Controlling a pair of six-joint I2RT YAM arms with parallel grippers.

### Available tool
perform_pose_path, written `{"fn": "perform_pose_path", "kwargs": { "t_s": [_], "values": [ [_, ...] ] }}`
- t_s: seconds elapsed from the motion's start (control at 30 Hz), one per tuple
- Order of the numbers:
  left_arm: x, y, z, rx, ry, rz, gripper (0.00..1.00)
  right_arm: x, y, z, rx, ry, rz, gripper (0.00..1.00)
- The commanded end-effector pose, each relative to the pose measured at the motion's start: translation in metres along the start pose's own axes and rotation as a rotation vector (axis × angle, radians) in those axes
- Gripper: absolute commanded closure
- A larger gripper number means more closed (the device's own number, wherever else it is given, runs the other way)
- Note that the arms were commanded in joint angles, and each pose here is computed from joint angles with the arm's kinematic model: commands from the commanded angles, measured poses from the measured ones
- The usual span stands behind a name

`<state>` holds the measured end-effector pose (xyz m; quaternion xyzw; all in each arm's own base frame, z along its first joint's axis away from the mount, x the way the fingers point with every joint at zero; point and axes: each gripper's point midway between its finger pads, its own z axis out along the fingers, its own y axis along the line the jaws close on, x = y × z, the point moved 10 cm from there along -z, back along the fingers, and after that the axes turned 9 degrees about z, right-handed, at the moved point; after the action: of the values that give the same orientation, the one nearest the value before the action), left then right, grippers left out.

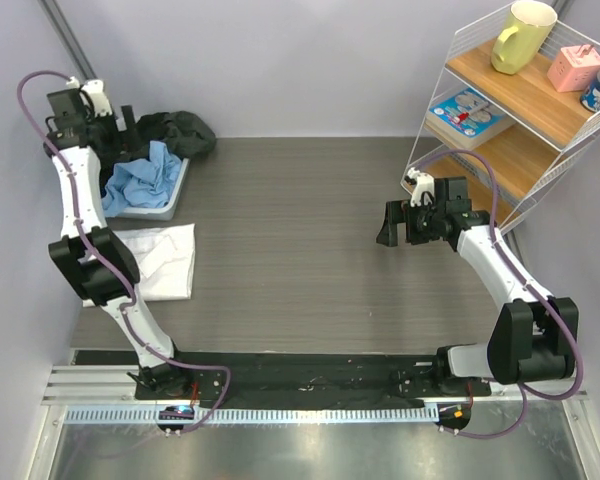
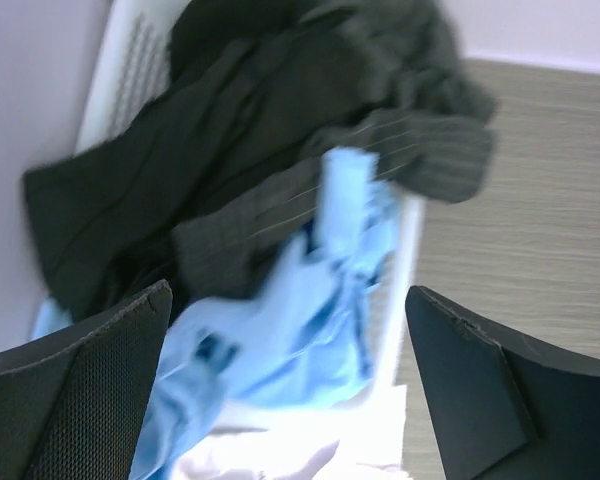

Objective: Fold and stack the long sleeve shirts
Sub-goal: Grab the shirt from the pile

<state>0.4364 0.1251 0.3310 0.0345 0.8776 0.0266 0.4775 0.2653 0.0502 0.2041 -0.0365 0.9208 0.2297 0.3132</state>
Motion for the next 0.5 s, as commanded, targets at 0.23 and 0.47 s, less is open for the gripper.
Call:
{"fn": "perform_pose_path", "kwargs": {
  "t_s": [0.23, 0.47],
  "values": [
    [0.071, -0.002, 0.004, 0.135, 0.248, -0.068, 0.04, -0.007, -0.002, 0.005, -0.004, 0.005, -0.007, 0.0],
    [0.089, -0.007, 0.046, 0.141, 0.305, -0.109, 0.07, -0.007, -0.002, 0.008, -0.009, 0.018, 0.002, 0.0]
  ]
}}
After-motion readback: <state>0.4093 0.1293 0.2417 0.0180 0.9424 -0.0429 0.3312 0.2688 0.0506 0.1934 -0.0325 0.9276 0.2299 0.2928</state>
